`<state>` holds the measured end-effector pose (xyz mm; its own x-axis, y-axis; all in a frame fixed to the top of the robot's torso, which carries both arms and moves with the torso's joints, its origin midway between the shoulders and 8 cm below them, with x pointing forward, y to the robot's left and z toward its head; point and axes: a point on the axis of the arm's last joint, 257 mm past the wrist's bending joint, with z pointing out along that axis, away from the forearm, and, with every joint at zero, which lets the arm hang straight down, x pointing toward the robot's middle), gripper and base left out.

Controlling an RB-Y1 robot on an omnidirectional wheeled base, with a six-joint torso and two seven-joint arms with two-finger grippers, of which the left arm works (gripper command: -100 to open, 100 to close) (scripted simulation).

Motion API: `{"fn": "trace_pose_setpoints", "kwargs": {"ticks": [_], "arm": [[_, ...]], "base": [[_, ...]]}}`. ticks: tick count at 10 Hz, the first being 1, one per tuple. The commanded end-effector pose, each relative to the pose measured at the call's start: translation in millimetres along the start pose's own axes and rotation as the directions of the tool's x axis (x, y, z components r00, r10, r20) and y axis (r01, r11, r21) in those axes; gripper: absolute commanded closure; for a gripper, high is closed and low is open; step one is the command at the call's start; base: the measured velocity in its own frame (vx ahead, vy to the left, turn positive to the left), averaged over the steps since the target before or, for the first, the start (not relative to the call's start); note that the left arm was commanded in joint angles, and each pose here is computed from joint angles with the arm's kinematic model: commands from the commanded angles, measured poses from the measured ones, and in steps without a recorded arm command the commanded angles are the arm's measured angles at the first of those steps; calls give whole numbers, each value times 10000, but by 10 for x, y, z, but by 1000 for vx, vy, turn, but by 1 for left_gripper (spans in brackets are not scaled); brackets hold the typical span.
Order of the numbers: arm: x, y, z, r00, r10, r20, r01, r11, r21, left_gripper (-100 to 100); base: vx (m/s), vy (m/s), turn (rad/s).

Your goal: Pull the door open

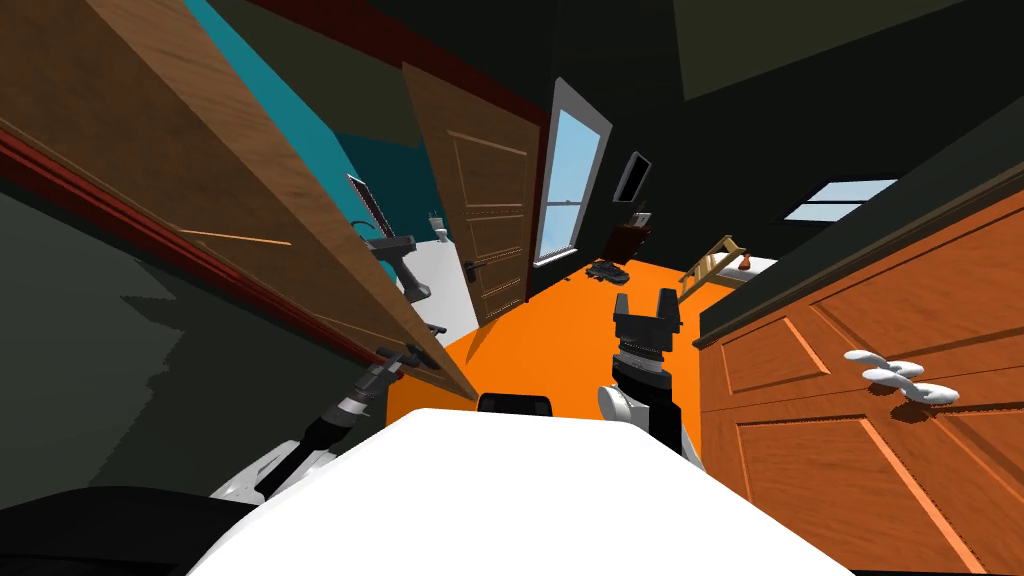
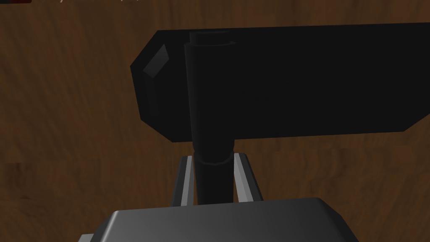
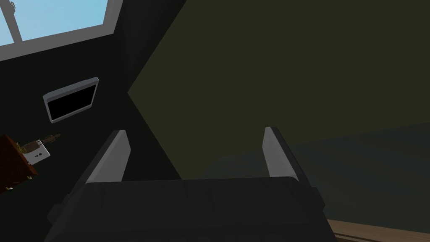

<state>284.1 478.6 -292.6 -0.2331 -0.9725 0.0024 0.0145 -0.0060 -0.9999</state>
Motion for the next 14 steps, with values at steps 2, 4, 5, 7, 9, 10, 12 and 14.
{"fn": "trace_pose_setpoints", "kwargs": {"ticks": [2,4,5,7,9,10,12,14], "arm": [[-2,-1,-12,10000,-10,8,10,10000,1,100],[-2,21,-102,10000,9,-48,-8,10000,20,100],[-2,27,-161,10000,18,-87,-17,10000,51,100],[-1,32,-232,9999,28,-134,-26,10000,84,100],[3,38,-314,9998,36,-188,-34,9999,118,100],[5,40,-359,9998,40,-218,-37,9999,134,100],[13,44,-455,9996,46,-282,-41,9999,163,100],[23,46,-558,9994,48,-349,-42,9998,187,100]], "base": [[-7,1,12],[14,-11,-74],[17,-19,-86],[18,-8,-67],[12,-8,-67],[13,-9,-64],[5,-2,-71],[3,1,-77]]}}
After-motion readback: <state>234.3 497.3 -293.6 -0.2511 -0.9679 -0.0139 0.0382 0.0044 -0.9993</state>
